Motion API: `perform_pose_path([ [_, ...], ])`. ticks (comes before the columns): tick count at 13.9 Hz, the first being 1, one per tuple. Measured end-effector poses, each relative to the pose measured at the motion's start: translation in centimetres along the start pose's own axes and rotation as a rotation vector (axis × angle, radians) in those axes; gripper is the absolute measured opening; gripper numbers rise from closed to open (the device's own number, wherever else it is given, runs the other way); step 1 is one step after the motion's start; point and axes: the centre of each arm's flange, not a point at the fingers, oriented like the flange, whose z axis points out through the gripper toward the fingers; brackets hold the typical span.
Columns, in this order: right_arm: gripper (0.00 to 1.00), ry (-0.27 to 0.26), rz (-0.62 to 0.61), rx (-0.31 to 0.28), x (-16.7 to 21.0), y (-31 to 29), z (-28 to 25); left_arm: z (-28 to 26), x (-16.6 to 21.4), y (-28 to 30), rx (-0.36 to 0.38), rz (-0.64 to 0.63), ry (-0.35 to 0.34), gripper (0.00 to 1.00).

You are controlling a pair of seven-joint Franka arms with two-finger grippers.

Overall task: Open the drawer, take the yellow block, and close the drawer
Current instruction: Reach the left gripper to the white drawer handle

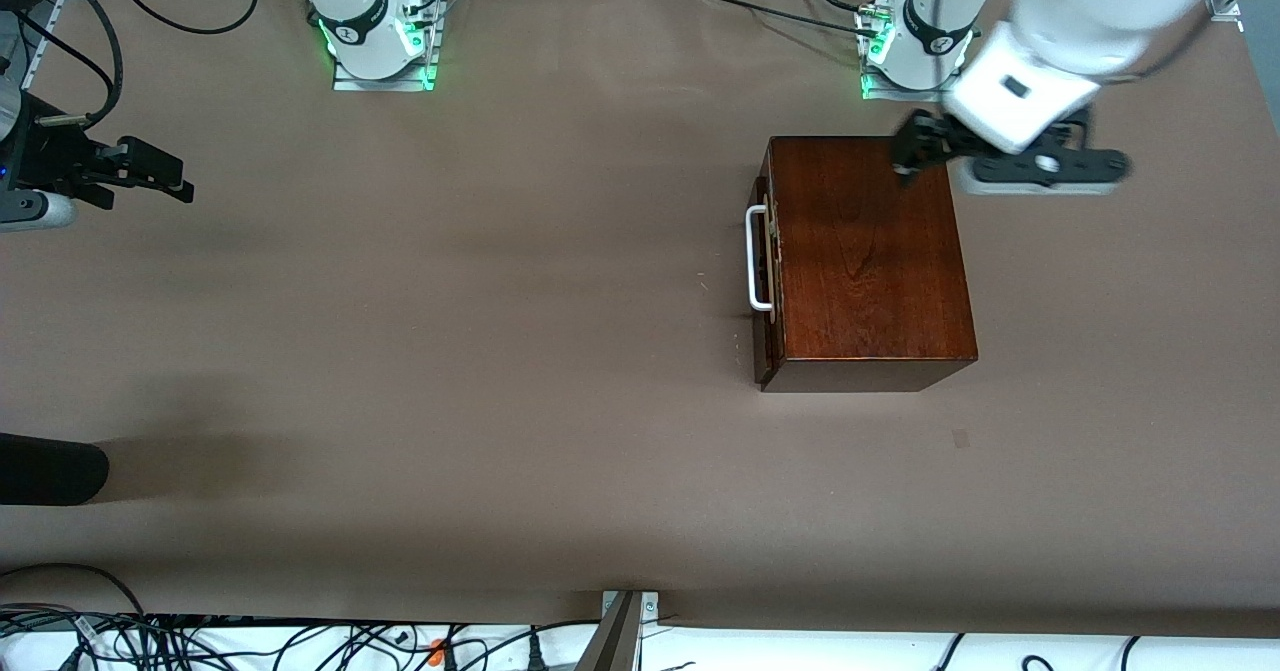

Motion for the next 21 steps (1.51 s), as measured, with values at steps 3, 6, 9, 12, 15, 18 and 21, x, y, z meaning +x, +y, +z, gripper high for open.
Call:
perform_pose_path([
  [3, 1.0, 0.0, 0.0, 0.0, 0.0, 0.0, 0.0, 1.1, -3.2, 7.0, 0.015, 0.065, -0.013, 1.0],
  [6, 1.0, 0.0, 0.0, 0.0, 0.0, 0.0, 0.0, 4.1, -5.9, 13.5, 0.082, 0.167, -0.015, 1.0],
  [9, 1.0, 0.0, 0.0, 0.0, 0.0, 0.0, 0.0, 6.8, -5.1, 15.7, 0.072, 0.163, -0.006, 1.0],
  [12, 1.0, 0.0, 0.0, 0.0, 0.0, 0.0, 0.0, 9.9, -3.8, 16.4, 0.072, 0.084, -0.037, 1.0],
  [15, 1.0, 0.0, -0.001, 0.0, 0.0, 0.0, 0.0, 13.8, -3.0, 18.0, 0.088, 0.017, -0.046, 1.0],
  [18, 1.0, 0.0, 0.0, 0.0, 0.0, 0.0, 0.0, 19.1, -2.7, 19.4, 0.118, 0.018, -0.044, 1.0],
  [21, 1.0, 0.0, -0.001, 0.0, 0.0, 0.0, 0.0, 23.3, -3.3, 19.5, 0.133, 0.03, -0.038, 1.0],
])
